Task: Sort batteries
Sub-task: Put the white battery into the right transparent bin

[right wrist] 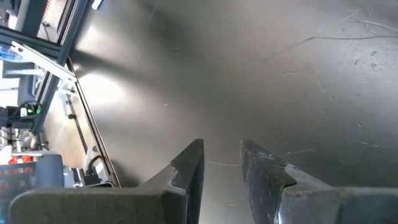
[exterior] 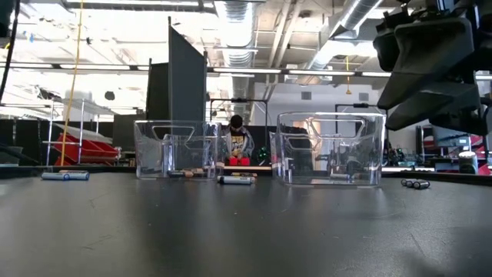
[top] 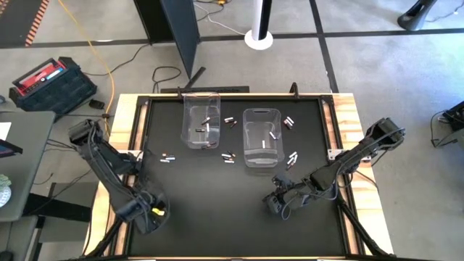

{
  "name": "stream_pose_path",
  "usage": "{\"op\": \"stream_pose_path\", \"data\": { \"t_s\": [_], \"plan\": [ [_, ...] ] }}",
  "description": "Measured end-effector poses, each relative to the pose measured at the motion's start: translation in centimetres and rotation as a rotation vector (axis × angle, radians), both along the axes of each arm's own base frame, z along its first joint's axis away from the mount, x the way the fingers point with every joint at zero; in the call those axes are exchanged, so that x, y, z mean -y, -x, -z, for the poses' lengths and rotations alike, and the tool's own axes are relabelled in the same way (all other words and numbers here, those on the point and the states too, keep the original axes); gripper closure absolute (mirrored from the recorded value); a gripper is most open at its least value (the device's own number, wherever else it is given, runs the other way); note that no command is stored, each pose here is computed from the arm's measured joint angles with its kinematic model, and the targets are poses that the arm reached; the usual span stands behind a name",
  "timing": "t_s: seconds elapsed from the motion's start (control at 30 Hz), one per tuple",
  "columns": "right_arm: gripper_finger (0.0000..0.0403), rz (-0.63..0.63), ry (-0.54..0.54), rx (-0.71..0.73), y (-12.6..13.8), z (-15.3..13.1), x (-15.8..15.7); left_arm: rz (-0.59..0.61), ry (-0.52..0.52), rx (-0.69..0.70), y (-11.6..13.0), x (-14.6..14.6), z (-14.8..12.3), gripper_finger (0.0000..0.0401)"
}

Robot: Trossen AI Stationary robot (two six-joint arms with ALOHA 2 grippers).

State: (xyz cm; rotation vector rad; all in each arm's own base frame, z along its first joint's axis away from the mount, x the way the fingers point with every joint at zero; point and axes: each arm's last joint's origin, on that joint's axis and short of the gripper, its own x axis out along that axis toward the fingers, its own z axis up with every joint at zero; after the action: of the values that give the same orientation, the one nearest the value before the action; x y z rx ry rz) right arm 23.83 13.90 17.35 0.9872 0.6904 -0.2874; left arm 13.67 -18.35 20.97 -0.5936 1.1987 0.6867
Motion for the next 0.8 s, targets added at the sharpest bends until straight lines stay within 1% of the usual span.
{"op": "stream_pose_path", "data": {
  "t_s": [0.13, 0.3, 0.47, 0.7, 0.8],
  "plan": [
    [0.0281, 0.000, 0.018, -0.028, 0.2, 0.2, 0.1, -0.061, 0.058, 0.003, 0.7, 0.8, 0.0, 0.0237],
    [0.0281, -0.002, 0.036, -0.053, 0.4, 0.4, 0.2, -0.140, 0.105, 0.022, 1.6, 1.5, 0.0, 0.0237],
    [0.0281, -0.002, 0.041, -0.060, 0.4, 0.5, 0.3, -0.220, 0.144, -0.016, 2.2, 1.9, 0.1, 0.0237],
    [0.0281, -0.010, 0.046, -0.064, 0.5, 0.5, 0.1, -0.254, 0.170, -0.008, 2.1, 2.1, 0.1, 0.0237],
    [0.0281, -0.013, 0.046, -0.064, 0.6, 0.5, 0.1, -0.268, 0.135, -0.019, 2.3, 1.8, 0.1, 0.0237]
  ]
}}
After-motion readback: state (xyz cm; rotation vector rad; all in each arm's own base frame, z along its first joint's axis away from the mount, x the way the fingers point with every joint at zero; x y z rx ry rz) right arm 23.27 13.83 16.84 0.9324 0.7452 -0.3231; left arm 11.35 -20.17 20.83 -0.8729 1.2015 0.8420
